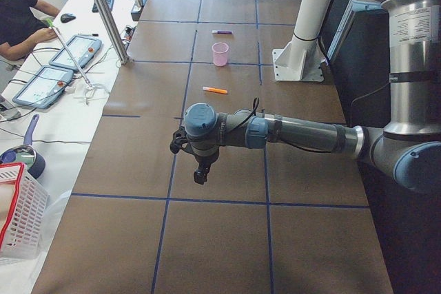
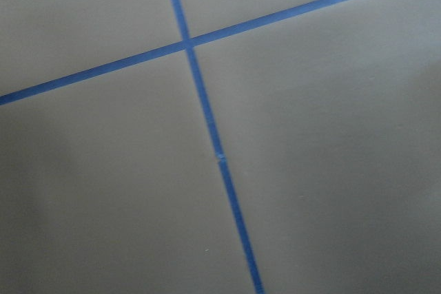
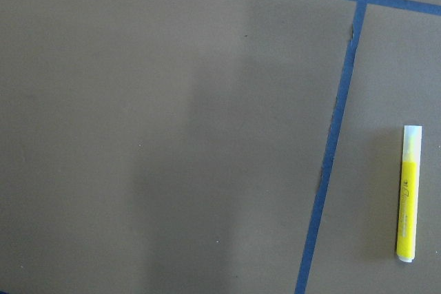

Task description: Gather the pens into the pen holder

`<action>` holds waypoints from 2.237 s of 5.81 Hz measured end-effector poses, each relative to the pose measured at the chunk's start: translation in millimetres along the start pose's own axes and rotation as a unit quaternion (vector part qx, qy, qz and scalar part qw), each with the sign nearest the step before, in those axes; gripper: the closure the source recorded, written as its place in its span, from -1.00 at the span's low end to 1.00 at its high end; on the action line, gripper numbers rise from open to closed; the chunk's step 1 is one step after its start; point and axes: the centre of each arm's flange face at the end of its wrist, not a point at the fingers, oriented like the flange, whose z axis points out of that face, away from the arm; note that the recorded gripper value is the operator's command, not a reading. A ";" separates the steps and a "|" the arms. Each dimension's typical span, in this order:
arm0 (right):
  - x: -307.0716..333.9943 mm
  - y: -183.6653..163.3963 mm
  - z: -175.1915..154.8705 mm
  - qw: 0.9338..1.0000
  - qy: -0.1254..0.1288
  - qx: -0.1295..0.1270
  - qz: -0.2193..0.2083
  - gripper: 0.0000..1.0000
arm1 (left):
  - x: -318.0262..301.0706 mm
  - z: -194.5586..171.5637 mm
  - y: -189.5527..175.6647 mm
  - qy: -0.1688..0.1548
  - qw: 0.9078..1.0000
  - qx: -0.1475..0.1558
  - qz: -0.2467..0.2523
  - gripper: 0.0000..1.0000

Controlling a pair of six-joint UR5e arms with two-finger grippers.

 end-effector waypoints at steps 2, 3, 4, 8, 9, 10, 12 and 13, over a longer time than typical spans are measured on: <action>-0.9 -0.4 -0.3 1.000 -0.002 0.001 0.000 -1.00 | 48.6 48.6 -35.6 0.012 0.999 -0.016 -0.026 -1.00; -1.0 -0.4 -0.3 1.000 -0.002 0.001 0.000 -1.00 | 72.5 79.7 -50.8 0.021 0.998 -0.023 -0.050 -1.00; -0.7 -0.3 -0.1 1.000 -0.002 0.001 0.000 -1.00 | 99.4 110.8 -67.6 0.026 0.997 -0.038 -0.067 -1.00; 0.7 0.4 1.2 1.000 -0.002 -0.001 0.001 -1.00 | 176.1 205.8 -119.6 -0.024 0.994 -0.077 -0.076 -0.95; 1.1 0.8 1.6 1.000 -0.002 -0.002 0.001 -1.00 | 181.4 217.9 -124.8 -0.026 0.993 -0.085 -0.075 -0.54; 1.4 1.0 1.8 1.000 -0.002 -0.002 0.002 -1.00 | 181.7 223.0 -125.5 -0.028 0.993 -0.089 -0.076 -0.10; 1.5 1.1 1.9 1.000 -0.002 -0.002 0.002 -1.00 | 180.2 226.5 -125.1 -0.029 0.992 -0.092 -0.077 0.87; 1.4 1.1 1.9 1.000 -0.002 -0.002 0.001 -1.00 | 180.5 226.1 -125.5 -0.030 0.992 -0.091 -0.077 1.00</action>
